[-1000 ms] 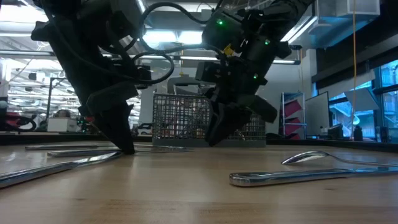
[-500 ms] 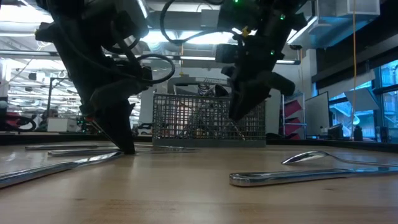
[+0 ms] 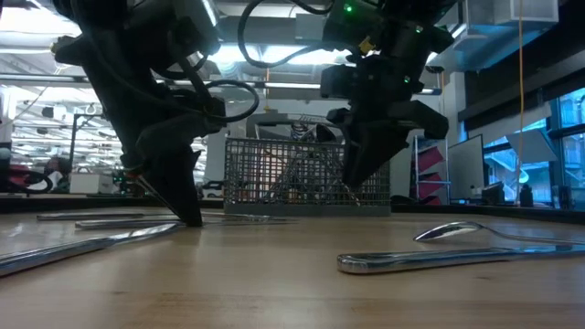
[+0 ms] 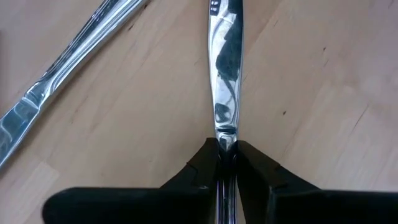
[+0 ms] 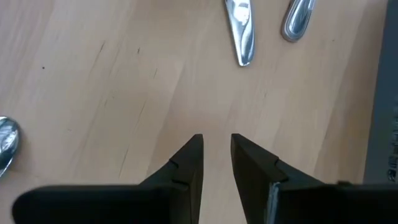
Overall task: Sort silverware
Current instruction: Put the silver table knife into the gray silverware organizer
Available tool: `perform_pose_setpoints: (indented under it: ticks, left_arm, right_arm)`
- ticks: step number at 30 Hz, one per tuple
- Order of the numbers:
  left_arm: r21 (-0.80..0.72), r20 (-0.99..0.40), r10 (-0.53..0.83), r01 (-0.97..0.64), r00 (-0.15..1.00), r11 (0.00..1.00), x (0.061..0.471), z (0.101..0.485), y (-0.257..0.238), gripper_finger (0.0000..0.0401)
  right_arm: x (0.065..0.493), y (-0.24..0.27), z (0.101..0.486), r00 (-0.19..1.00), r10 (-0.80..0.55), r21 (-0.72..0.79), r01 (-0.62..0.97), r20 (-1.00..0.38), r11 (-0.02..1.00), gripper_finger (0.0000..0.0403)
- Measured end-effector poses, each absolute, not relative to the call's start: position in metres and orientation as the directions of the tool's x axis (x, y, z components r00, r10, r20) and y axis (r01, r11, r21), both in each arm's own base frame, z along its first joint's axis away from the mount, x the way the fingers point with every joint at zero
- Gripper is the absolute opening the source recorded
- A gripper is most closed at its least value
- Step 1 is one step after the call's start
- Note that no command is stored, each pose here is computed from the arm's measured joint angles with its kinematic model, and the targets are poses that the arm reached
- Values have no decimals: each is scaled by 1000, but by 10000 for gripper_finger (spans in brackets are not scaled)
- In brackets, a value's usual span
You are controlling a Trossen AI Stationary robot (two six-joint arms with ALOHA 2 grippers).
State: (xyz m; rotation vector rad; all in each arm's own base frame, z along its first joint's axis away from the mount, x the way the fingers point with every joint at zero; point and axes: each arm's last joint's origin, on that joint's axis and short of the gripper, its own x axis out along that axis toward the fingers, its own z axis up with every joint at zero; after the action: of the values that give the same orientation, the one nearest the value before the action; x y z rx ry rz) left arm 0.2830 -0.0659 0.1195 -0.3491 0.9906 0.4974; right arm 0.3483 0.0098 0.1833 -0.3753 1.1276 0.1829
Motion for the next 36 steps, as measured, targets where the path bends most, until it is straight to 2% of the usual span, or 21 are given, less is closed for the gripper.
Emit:
perform_pose_setpoints:
  ticks: [11, 22, 30, 36]
  left_arm:
    - [-130, -831, 219, -562, 511, 817, 284, 135, -63, 31]
    - [-182, -791, 233, -582, 565, 792, 283, 158, -51, 31]
    - [-250, -720, 271, -603, 639, 757, 281, 187, -26, 36]
    - [-311, -577, 331, -576, 746, 756, 276, 224, -2, 34]
  right_arm:
    - [348, 10, 183, 415, -46, -200, -337, -909, 920, 83]
    - [330, 7, 190, 297, -105, -210, -348, -949, 913, 83]
    - [306, 4, 234, 372, -202, -321, -295, -906, 900, 83]
    - [279, 0, 273, 443, -297, -422, -215, -846, 881, 83]
